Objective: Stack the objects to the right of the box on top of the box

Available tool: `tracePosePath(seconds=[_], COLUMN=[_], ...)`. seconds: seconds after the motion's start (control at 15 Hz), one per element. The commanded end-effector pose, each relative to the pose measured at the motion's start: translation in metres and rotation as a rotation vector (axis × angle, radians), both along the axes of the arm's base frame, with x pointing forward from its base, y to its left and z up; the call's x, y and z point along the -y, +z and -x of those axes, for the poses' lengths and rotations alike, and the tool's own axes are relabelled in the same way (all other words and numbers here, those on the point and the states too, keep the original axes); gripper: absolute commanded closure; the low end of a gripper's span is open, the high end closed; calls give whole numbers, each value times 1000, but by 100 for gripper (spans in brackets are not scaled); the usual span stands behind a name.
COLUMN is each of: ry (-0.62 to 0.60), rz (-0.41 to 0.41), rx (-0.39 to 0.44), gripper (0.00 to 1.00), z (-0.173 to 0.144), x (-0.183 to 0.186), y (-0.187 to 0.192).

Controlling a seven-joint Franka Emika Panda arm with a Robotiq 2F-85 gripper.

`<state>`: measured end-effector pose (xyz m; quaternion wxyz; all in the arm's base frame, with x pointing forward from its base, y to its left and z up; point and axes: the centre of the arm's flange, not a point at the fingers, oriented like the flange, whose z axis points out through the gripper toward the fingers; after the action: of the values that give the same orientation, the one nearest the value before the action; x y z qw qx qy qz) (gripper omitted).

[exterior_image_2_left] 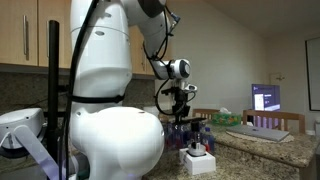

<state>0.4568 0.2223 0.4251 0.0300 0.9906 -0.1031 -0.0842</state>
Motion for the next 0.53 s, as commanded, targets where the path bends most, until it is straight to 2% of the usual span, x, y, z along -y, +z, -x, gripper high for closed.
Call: tracePosePath(seconds=[0.0, 0.47], ry=[-13, -16], rz=[-30, -57], rx=[-13, -26], gripper=[82, 82], z=[-7, -28], x=[10, 14], y=[4, 1])
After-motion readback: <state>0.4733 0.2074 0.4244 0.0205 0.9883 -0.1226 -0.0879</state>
